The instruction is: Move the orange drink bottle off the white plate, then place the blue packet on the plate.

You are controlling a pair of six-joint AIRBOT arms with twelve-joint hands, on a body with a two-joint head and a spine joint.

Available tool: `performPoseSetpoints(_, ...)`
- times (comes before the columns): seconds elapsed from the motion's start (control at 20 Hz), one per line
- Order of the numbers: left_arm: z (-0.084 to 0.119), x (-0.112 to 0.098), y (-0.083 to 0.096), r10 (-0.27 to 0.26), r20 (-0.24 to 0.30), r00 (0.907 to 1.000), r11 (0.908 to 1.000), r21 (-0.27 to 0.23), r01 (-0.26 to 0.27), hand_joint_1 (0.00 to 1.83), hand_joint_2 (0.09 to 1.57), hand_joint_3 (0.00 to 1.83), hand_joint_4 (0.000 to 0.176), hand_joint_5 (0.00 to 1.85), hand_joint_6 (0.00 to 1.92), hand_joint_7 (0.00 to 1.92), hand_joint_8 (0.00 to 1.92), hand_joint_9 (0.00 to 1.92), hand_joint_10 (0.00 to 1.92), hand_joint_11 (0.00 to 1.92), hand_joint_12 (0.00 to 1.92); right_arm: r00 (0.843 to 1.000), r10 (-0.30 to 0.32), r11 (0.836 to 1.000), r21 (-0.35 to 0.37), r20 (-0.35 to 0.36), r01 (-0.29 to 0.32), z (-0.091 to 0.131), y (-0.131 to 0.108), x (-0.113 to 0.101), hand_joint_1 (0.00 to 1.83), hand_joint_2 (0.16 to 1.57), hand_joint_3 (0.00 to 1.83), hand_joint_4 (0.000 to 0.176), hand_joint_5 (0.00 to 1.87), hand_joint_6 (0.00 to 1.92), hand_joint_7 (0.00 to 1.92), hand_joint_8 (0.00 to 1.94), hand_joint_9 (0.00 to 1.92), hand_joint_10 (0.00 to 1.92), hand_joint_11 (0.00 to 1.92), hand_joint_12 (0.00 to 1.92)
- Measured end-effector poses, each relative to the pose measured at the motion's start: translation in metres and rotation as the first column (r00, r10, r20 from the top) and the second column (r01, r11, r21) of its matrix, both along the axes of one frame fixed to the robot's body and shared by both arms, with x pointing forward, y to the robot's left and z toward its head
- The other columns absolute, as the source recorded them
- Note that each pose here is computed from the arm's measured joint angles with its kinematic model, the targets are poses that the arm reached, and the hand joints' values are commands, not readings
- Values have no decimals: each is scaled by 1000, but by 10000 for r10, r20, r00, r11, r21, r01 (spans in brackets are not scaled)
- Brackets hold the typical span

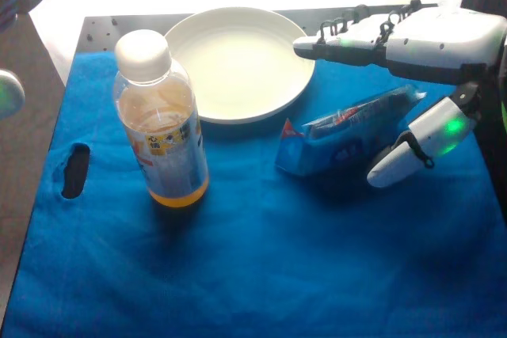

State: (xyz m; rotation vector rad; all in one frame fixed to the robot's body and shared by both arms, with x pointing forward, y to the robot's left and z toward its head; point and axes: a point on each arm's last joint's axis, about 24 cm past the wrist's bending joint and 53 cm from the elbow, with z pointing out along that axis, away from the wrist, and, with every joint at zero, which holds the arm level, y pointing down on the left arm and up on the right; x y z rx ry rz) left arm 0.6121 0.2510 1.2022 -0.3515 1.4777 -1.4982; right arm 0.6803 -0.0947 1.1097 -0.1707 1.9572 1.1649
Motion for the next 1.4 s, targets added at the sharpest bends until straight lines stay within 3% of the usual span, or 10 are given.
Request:
performPoseSetpoints(0.1, -3, 2, 1, 101, -60, 9999, 9999, -36, -101, 499, 837, 0, 176, 0, 0, 0, 0, 0, 0, 0, 0, 10000, -74, 9999, -146, -25, 73, -4, -1, 2, 697, 706, 0, 4, 62, 4, 225, 8, 241, 22, 0, 804)
performPoseSetpoints(0.55, -2, 4, 9, 334, -21, 9994, 9994, -99, -334, 491, 866, 6, 176, 0, 0, 0, 0, 0, 0, 0, 0, 9992, -397, 9978, -537, -80, 392, -15, -6, 12, 804, 790, 5, 3, 364, 43, 561, 34, 594, 103, 254, 1304)
performPoseSetpoints(0.7, 0, 3, 9, 324, 53, 9995, 9993, -180, -323, 499, 840, 0, 176, 0, 0, 0, 0, 0, 0, 0, 0, 9991, -402, 9979, -522, -123, 396, -17, -3, 12, 1021, 864, 0, 0, 650, 37, 821, 27, 755, 391, 402, 1471)
performPoseSetpoints(0.8, 0, 2, 8, 287, 55, 9996, 9994, -201, -286, 469, 823, 0, 176, 0, 0, 0, 0, 0, 0, 0, 0, 9993, -344, 9982, -491, -153, 336, -19, 2, 13, 1180, 927, 3, 0, 845, 63, 1016, 76, 722, 1014, 557, 1560)
performPoseSetpoints(0.9, 1, 2, 8, 287, 90, 9995, 9993, -241, -285, 466, 817, 0, 176, 0, 0, 0, 0, 0, 0, 0, 0, 9990, -399, 9984, -415, -211, 390, -20, 4, 15, 1210, 935, 3, 0, 897, 79, 1057, 93, 747, 1036, 580, 1566)
performPoseSetpoints(0.95, 1, 2, 8, 301, 94, 9995, 9992, -256, -298, 477, 815, 0, 176, 0, 0, 0, 0, 0, 0, 0, 0, 9987, -460, 9982, -383, -229, 451, -21, 3, 17, 1269, 1040, 4, 0, 986, 582, 1135, 738, 880, 1058, 703, 1594)
performPoseSetpoints(1.0, 1, 2, 8, 279, 115, 9995, 9993, -263, -276, 474, 811, 0, 176, 0, 0, 0, 0, 0, 0, 0, 0, 9980, -554, 9981, -298, -291, 545, -20, 3, 19, 1282, 1063, 1, 0, 1004, 710, 1148, 874, 973, 977, 774, 1516)
performPoseSetpoints(1.05, 1, 1, 8, 266, 108, 9996, 9993, -255, -263, 451, 814, 0, 176, 0, 0, 0, 0, 0, 0, 0, 0, 9977, -596, 9979, -270, -322, 587, -20, 2, 19, 1367, 1081, 0, 0, 972, 746, 1085, 843, 993, 1153, 838, 1360)
performPoseSetpoints(1.15, 0, 0, 6, 225, 82, 9997, 9993, -288, -222, 447, 819, 0, 176, 0, 0, 0, 0, 0, 0, 0, 0, 9973, -663, 9974, -290, -323, 654, -20, 0, 21, 1289, 1060, 0, 0, 1103, 530, 1146, 948, 1077, 1083, 895, 1509)
performPoseSetpoints(1.4, -2, 0, 5, 260, 23, 9997, 9991, -339, -259, 374, 854, 11, 176, 0, 0, 0, 0, 0, 0, 0, 0, 9991, -415, 9991, -46, 105, 416, 1, 9, 24, 1196, 1031, 0, 0, 1187, 609, 946, 1391, 875, 1791, 826, 1920)
